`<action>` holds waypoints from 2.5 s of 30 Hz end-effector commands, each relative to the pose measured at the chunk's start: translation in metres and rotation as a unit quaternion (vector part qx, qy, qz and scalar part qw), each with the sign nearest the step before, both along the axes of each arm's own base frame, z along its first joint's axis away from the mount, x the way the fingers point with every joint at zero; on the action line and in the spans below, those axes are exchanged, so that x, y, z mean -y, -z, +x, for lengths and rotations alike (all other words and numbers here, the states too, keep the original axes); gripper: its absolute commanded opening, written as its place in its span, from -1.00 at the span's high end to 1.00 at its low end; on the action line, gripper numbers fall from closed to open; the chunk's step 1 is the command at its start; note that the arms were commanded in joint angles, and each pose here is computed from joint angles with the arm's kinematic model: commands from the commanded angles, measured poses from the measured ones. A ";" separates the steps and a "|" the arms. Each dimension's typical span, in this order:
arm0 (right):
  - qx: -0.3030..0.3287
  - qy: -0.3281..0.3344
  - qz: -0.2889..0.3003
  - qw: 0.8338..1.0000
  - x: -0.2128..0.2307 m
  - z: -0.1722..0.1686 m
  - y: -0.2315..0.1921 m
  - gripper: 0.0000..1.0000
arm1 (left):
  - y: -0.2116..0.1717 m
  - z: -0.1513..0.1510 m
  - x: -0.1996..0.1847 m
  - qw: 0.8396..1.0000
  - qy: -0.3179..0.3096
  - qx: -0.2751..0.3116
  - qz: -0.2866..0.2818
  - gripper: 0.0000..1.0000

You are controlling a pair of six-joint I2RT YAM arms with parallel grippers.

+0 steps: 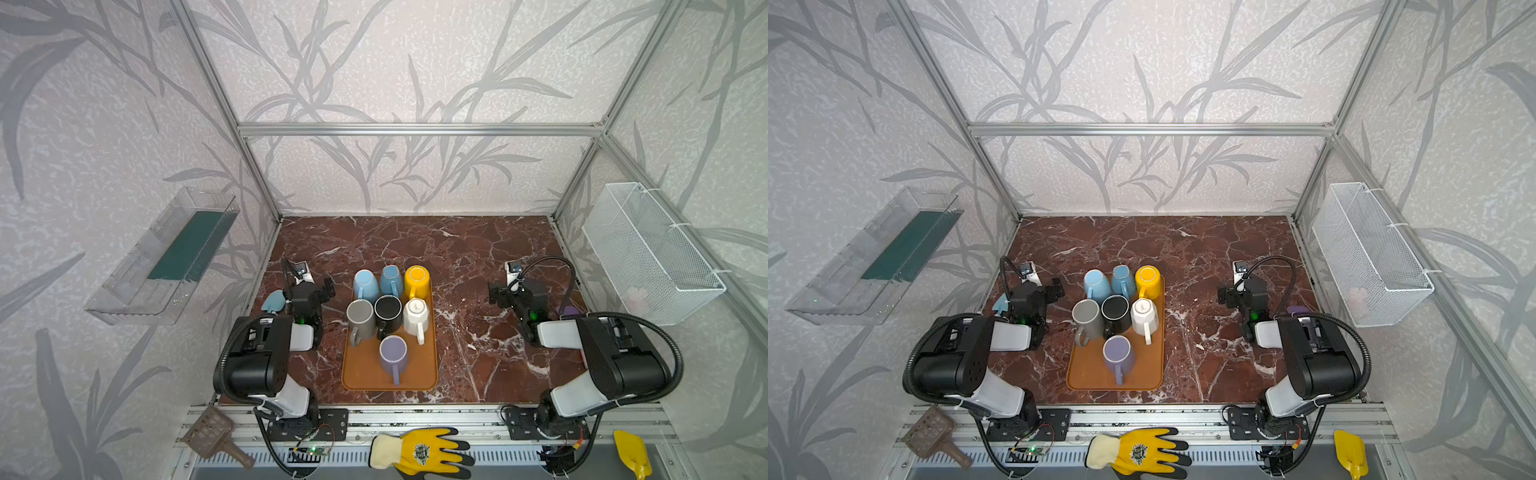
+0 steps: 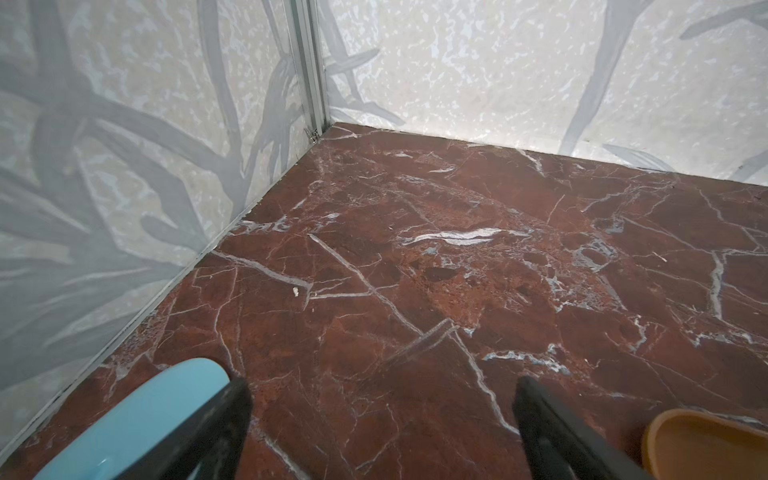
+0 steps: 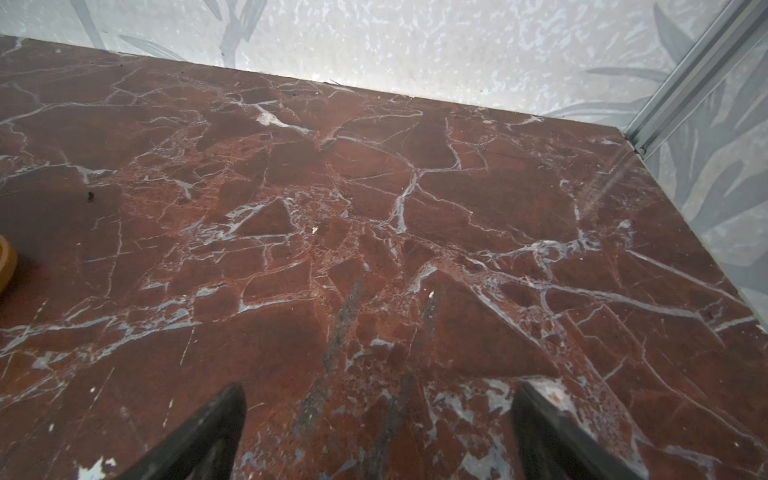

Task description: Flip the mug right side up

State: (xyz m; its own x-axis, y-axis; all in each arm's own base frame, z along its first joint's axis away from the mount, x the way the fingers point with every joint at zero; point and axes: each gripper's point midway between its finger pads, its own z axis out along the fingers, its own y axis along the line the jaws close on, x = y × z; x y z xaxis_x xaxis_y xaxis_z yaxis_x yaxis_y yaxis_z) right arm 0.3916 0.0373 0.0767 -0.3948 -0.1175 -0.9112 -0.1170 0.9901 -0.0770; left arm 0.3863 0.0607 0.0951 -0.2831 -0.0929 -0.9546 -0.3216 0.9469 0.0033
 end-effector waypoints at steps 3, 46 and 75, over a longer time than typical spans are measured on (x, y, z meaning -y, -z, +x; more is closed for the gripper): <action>0.018 0.000 0.002 1.000 0.000 0.007 -0.013 -0.98 | -0.005 0.001 0.001 1.000 0.004 0.009 0.006 -0.98; -0.002 0.019 -0.002 1.000 0.006 0.009 -0.032 -0.98 | -0.021 0.003 -0.004 1.000 -0.014 -0.014 0.009 -0.98; -0.050 0.023 0.075 0.996 -0.032 -0.068 -0.176 -0.98 | -0.192 -0.060 0.089 0.994 0.028 -0.100 -0.045 -0.98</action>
